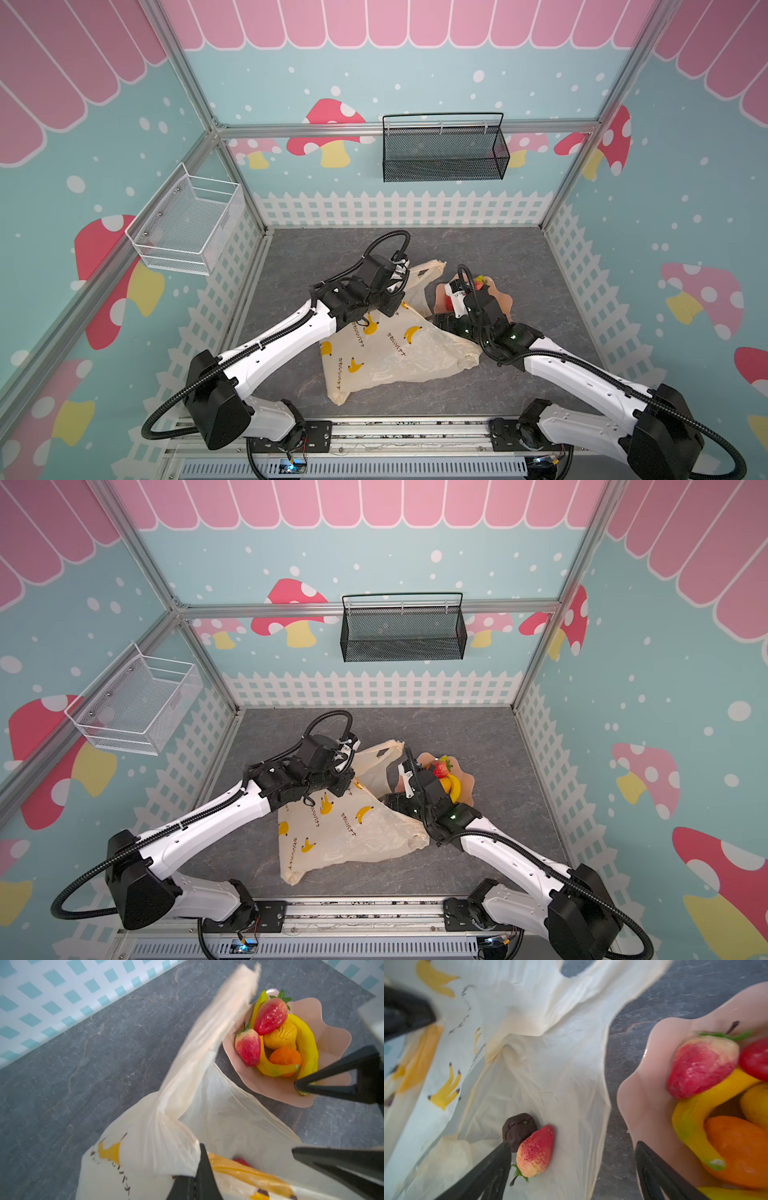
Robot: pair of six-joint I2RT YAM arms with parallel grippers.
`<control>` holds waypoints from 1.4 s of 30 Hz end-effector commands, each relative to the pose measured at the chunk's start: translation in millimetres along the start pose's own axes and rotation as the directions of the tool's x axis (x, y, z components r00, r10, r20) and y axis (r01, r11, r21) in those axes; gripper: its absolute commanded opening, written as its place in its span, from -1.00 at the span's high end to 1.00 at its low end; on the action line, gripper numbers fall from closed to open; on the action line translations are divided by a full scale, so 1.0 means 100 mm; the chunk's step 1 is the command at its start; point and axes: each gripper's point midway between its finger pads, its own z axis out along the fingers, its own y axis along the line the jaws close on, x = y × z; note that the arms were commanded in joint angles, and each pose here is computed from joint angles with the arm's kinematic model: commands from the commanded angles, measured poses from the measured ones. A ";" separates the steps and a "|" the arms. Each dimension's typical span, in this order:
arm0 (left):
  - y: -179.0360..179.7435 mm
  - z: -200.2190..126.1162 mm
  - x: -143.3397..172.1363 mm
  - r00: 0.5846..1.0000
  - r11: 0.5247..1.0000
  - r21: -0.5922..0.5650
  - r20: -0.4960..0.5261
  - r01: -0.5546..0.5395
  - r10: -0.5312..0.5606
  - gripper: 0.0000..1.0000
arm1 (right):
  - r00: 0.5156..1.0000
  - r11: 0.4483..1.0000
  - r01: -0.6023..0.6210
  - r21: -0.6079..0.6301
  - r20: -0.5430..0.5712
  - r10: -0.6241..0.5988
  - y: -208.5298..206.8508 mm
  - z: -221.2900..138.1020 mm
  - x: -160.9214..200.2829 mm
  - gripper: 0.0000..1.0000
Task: Place the fruits into the plastic bag
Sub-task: Place the fruit in the plastic bag.
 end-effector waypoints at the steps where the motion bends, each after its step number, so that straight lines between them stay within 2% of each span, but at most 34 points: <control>1: 0.10 -0.04 -0.33 0.996 0.997 -0.063 0.082 -0.038 0.043 1.00 | 0.998 0.985 0.060 -0.159 0.041 -0.054 0.35 -0.06 -0.05 -0.85; 7: 0.06 0.02 -0.41 0.994 0.999 -0.042 0.107 -0.034 0.038 1.00 | 0.991 0.957 0.129 -0.260 0.064 -0.117 0.67 -0.10 -0.03 -0.82; 11: 0.03 0.03 -0.32 0.994 1.000 -0.027 0.111 -0.011 0.014 1.00 | 0.989 0.953 0.149 -0.265 0.039 -0.144 0.78 -0.02 0.06 -0.82; 16: -0.03 0.00 -0.04 0.995 0.999 0.003 0.097 0.033 -0.033 1.00 | 0.990 0.975 0.142 -0.169 0.016 -0.142 0.61 0.18 0.18 -0.83; 26: -0.10 -0.04 0.30 0.991 0.997 0.035 0.105 0.073 -0.076 1.00 | 0.992 0.993 0.110 -0.043 0.072 -0.107 0.41 0.43 0.06 -0.86; 34: -0.15 -0.06 0.43 0.993 0.996 0.050 0.094 0.070 -0.074 1.00 | 0.982 0.996 0.084 0.035 0.169 -0.089 0.31 0.27 -0.18 -0.88; 42: -0.13 -0.12 0.41 0.993 0.996 0.043 0.085 0.082 -0.085 1.00 | 0.986 0.996 0.076 0.042 0.147 -0.082 0.25 0.03 -0.16 -0.91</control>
